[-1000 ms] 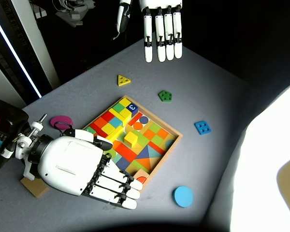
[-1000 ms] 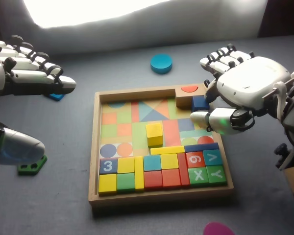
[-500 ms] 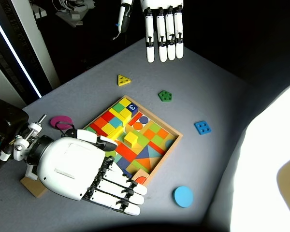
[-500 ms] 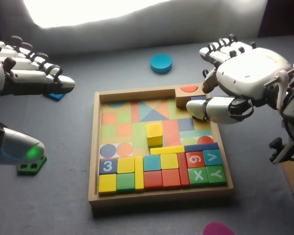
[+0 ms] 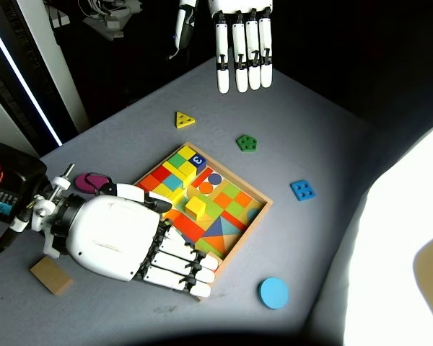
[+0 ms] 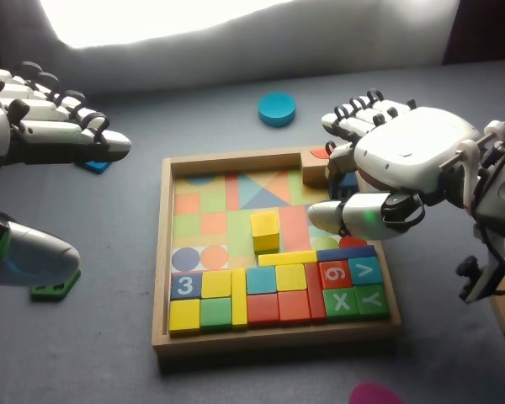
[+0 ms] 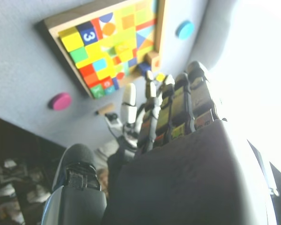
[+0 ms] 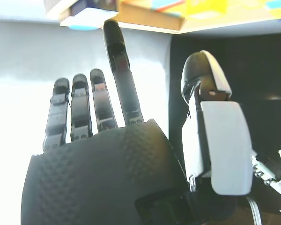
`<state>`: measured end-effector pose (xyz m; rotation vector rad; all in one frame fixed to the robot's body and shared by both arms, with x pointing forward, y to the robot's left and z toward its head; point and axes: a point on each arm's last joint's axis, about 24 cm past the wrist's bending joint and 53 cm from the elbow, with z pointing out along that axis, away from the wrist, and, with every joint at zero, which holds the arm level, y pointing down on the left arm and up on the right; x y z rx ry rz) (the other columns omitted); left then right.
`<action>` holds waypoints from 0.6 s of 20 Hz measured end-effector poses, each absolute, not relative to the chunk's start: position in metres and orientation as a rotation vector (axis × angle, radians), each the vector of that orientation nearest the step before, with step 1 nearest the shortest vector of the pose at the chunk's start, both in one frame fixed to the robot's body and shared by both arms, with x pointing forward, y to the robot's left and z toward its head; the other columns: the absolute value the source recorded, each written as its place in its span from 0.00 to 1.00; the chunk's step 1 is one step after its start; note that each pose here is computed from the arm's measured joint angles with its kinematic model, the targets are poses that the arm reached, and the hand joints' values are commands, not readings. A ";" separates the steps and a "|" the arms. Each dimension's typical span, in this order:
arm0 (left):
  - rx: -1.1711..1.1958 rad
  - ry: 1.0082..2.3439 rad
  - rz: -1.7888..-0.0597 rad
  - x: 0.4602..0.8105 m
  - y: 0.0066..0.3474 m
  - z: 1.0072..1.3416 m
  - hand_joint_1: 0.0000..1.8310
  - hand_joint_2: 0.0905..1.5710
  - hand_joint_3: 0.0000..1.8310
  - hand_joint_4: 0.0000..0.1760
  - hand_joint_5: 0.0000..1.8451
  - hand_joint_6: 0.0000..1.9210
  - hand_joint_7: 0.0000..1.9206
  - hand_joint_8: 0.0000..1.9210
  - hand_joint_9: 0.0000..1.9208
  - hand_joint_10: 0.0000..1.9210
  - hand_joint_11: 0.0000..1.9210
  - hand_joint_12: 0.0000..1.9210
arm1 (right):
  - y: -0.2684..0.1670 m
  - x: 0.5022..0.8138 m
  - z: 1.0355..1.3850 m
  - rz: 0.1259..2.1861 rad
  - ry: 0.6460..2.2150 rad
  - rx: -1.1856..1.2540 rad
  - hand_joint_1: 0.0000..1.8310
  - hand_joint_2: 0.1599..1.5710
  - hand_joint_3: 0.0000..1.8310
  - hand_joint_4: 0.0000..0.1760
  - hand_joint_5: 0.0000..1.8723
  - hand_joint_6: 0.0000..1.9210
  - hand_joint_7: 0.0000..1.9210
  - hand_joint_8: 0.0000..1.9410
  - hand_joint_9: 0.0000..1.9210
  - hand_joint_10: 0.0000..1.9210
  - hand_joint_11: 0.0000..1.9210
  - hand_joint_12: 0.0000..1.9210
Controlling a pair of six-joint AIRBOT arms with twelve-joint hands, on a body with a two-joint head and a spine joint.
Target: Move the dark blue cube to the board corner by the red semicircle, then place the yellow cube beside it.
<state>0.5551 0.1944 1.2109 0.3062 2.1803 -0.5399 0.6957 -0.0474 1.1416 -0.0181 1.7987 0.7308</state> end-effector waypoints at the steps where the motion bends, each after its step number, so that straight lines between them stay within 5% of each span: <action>1: 0.307 2.181 -0.540 0.555 0.194 1.211 0.00 0.76 0.00 0.32 0.00 0.00 0.00 0.00 0.00 0.00 0.00 0.08 | -0.048 0.696 1.141 0.729 1.799 -0.019 0.00 0.72 0.00 0.00 0.20 0.39 0.00 0.00 0.00 0.00 0.00 0.00; 12: 0.355 2.156 -0.579 0.541 0.173 1.219 0.00 0.77 0.00 0.29 0.00 0.00 0.00 0.00 0.00 0.00 0.00 0.09 | -0.063 0.702 1.138 0.687 1.799 -0.012 0.00 0.73 0.00 0.00 0.20 0.39 0.00 0.00 0.00 0.00 0.00 0.00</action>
